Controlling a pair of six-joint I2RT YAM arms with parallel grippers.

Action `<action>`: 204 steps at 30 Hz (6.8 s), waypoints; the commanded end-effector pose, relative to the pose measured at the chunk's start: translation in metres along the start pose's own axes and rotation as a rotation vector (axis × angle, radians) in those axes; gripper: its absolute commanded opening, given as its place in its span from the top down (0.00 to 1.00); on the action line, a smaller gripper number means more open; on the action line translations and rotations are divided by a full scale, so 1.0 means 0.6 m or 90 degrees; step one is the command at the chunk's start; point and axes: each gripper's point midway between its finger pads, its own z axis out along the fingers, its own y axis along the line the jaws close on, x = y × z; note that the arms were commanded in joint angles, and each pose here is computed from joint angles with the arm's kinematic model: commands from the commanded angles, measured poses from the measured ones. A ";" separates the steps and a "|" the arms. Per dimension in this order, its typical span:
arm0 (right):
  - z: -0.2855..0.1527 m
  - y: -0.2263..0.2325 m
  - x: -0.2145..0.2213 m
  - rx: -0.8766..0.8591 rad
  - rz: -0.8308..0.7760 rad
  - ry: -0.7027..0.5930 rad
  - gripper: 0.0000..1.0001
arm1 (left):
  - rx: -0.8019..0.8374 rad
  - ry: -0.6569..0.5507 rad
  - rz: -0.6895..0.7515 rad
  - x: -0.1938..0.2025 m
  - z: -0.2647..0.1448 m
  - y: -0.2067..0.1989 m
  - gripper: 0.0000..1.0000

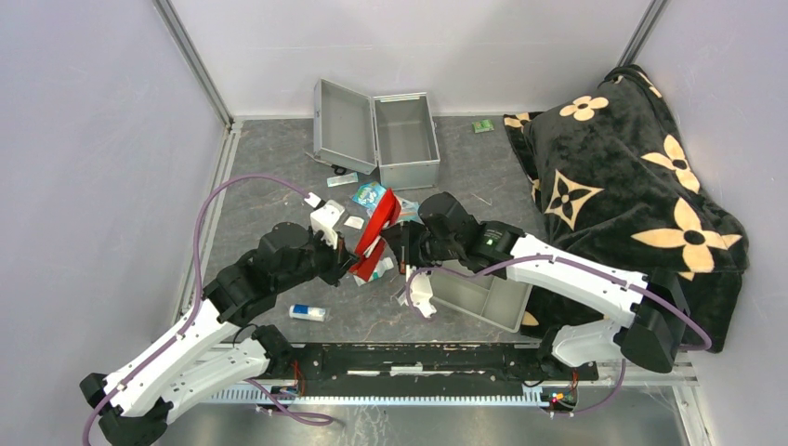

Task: Organize the medicine kit
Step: Place the medical item at the medicine pouch, then pick up the medical item at the center of the board, then place the medical item at the medicine pouch.

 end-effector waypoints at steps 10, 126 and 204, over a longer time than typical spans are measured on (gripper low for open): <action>-0.014 -0.032 -0.001 0.013 -0.028 -0.009 0.59 | 0.021 -0.024 0.039 -0.014 0.005 -0.007 0.98; -0.080 -0.042 0.076 0.409 0.702 0.031 1.00 | -0.093 -0.145 -0.037 -0.069 -0.055 0.039 0.98; -0.160 -0.094 0.026 0.603 0.679 -0.070 0.61 | -0.204 -0.157 -0.060 -0.066 -0.061 0.090 0.98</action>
